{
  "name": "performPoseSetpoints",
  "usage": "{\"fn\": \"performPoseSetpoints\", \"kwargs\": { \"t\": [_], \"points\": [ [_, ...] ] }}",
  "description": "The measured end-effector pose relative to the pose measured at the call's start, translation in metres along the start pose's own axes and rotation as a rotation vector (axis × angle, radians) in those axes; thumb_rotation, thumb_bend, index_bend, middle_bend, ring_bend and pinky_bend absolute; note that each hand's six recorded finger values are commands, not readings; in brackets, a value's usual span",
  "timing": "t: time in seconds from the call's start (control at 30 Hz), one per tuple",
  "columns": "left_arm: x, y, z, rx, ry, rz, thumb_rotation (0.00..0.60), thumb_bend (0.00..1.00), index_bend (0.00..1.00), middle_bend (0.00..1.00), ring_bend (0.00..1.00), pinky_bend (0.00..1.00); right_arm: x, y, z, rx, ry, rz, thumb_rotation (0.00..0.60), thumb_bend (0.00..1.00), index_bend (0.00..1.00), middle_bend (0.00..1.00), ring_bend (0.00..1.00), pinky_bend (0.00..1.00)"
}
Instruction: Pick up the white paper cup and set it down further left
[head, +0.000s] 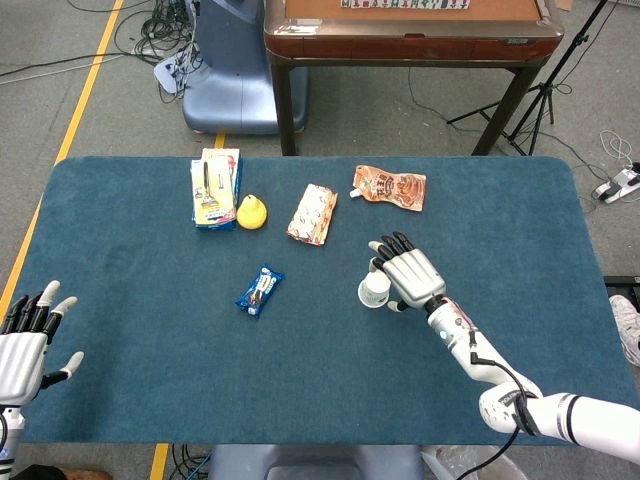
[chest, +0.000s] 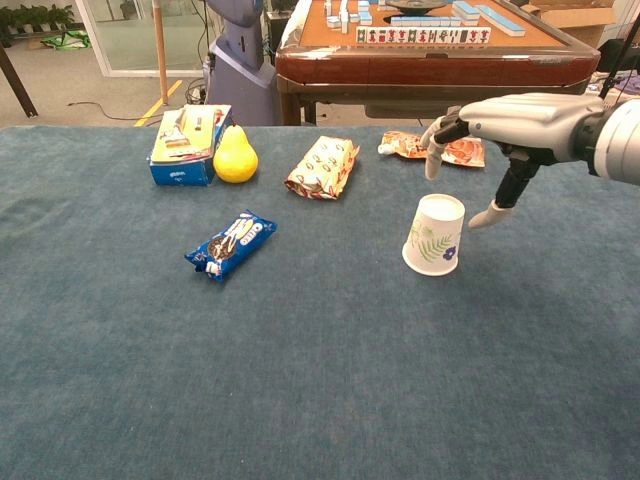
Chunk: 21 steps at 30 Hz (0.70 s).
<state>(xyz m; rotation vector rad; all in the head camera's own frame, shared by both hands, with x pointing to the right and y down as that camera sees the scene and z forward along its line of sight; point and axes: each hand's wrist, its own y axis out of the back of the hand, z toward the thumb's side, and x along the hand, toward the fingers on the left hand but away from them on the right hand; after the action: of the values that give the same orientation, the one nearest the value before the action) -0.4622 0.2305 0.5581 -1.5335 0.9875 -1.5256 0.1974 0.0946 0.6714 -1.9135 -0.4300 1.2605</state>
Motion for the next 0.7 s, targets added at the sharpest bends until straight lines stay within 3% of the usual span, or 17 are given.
{"fn": "performPoseSetpoints", "kwargs": {
  "t": [0.7],
  "points": [
    [-0.004, -0.002, -0.006, -0.002, 0.014, -0.007, 0.6, 0.21, 0.18, 0.0, 0.02, 0.0, -0.035, -0.016, -0.004, 0.033, -0.06, 0.058, 0.6, 0.11, 0.35, 0.11, 0.02, 0.0]
  ]
}}
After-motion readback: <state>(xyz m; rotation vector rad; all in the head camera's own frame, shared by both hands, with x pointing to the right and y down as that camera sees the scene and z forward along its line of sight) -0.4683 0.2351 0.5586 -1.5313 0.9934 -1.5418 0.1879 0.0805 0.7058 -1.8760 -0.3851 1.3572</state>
